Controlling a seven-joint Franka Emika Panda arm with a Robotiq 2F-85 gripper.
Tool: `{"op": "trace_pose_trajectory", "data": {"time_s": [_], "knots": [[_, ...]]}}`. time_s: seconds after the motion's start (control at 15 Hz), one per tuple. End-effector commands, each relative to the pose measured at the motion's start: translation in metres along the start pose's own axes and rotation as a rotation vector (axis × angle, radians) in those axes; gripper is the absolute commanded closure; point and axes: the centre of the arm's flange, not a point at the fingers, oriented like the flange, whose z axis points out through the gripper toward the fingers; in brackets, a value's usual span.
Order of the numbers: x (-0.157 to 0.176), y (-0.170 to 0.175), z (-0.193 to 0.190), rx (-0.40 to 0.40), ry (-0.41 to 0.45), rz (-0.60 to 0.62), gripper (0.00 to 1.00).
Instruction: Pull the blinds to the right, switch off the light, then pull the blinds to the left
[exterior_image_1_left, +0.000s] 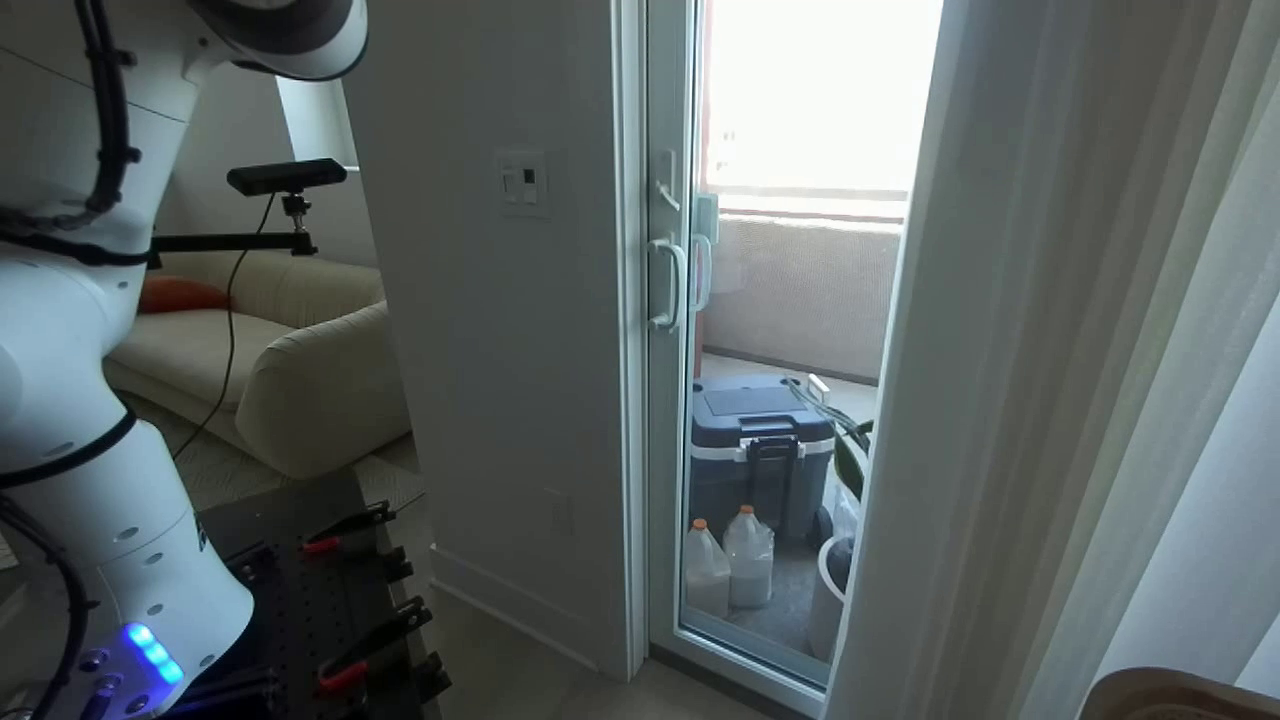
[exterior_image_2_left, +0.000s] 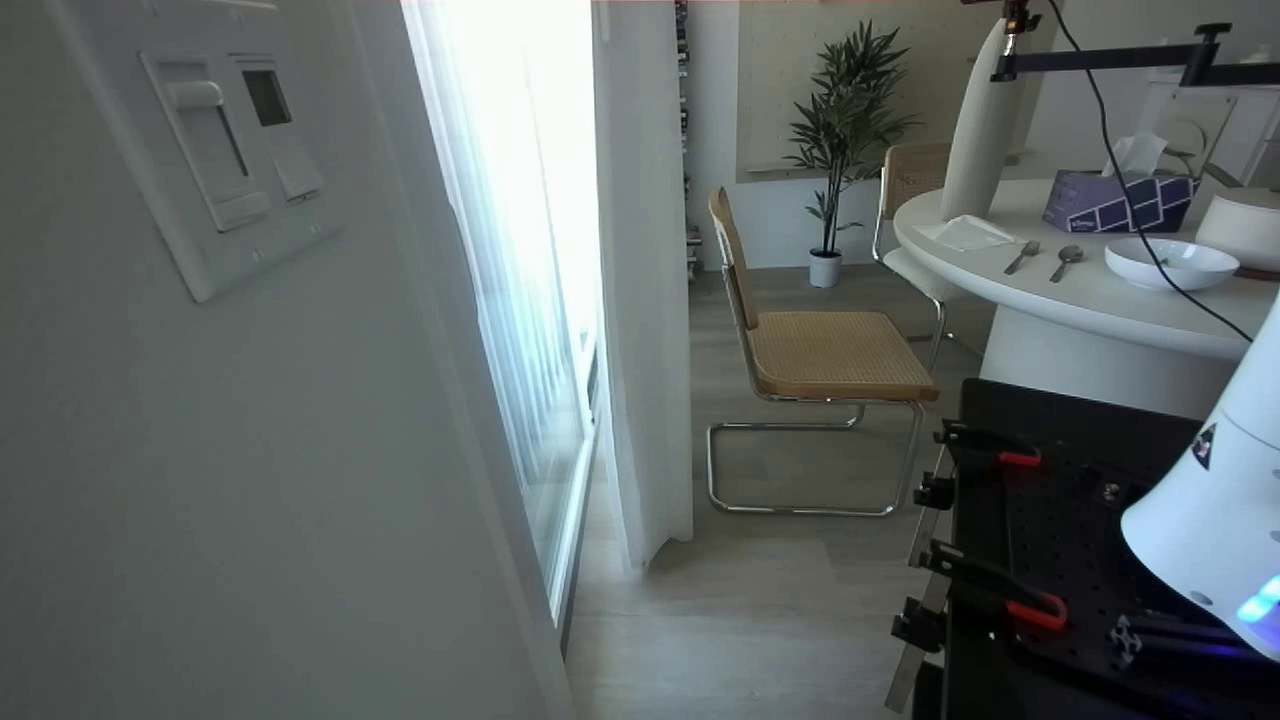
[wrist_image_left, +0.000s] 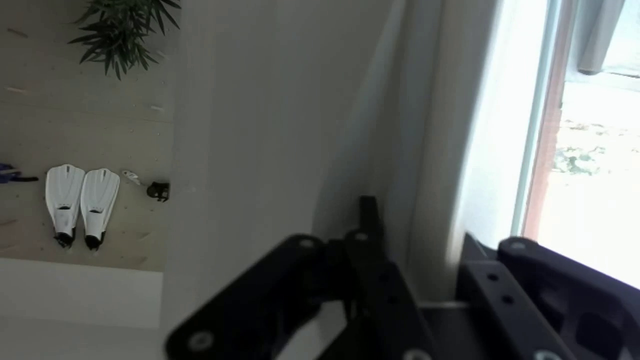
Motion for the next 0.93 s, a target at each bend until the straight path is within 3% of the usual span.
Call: {"op": "trace_pose_trajectory", "data": {"time_s": [0.0,0.27,0.87], "knots": [[0.01,-0.005,0.003,-0.022,0.021,0.012,1.0],[0.002,-0.001,-0.016,0.014,-0.008,-0.028,0.98],[-0.041,0.024,-0.108,0.102,-0.031,-0.094,0.98]]}}
